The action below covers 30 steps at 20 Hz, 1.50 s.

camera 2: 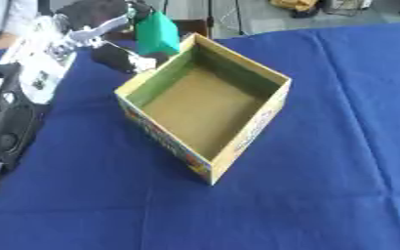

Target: Pick up objects on the table and place them in the box.

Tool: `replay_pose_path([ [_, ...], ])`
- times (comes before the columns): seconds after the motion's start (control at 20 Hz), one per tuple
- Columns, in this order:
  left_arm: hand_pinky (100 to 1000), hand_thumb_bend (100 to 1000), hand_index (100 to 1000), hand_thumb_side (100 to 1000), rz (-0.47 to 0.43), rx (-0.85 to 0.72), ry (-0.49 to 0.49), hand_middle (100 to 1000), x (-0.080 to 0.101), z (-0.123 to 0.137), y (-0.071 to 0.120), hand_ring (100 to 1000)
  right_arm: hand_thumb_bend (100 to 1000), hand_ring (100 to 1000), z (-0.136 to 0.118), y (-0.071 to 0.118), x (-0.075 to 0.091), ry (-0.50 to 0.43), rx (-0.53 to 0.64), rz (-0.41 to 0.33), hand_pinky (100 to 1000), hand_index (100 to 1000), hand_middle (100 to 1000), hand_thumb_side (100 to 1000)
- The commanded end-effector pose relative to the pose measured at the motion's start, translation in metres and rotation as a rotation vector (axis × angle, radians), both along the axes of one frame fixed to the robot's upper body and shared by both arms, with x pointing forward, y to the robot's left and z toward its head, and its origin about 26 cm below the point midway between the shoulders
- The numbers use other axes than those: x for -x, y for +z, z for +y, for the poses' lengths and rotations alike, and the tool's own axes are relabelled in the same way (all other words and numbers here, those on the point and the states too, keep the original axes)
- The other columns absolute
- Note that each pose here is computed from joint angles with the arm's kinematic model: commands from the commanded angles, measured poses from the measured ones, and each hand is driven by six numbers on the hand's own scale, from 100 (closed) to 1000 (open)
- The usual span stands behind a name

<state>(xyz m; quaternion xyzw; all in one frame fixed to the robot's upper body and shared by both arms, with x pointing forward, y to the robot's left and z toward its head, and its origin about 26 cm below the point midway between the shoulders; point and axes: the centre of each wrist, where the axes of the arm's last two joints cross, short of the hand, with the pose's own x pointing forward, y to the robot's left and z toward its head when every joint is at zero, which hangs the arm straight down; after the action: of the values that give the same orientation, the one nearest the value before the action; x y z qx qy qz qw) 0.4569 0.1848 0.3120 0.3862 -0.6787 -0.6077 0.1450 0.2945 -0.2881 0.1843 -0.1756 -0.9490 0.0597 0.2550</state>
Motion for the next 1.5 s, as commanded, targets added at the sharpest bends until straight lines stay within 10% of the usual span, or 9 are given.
replay_pose_path([
  [0.05,480,100,568,659,-0.041,-0.032,-0.013,357,0.002,-0.008,0.005,502,100,858,0.001,0.009,0.002,0.012,0.0,-0.029,849,836,723,756],
  [0.95,499,100,589,670,0.096,-0.125,-0.021,376,-0.018,-0.03,-0.062,524,100,859,0.004,0.012,0.0,0.015,-0.017,-0.038,848,835,720,746],
  [1.3,678,100,921,771,0.075,-0.136,-0.031,739,-0.018,-0.031,-0.061,762,100,859,0.004,0.011,0.0,0.013,-0.017,-0.03,848,834,719,743],
  [1.5,769,394,1000,881,0.028,-0.11,-0.051,866,-0.015,-0.032,-0.053,863,100,859,0.004,0.011,0.0,0.014,-0.02,-0.027,848,833,719,741],
])
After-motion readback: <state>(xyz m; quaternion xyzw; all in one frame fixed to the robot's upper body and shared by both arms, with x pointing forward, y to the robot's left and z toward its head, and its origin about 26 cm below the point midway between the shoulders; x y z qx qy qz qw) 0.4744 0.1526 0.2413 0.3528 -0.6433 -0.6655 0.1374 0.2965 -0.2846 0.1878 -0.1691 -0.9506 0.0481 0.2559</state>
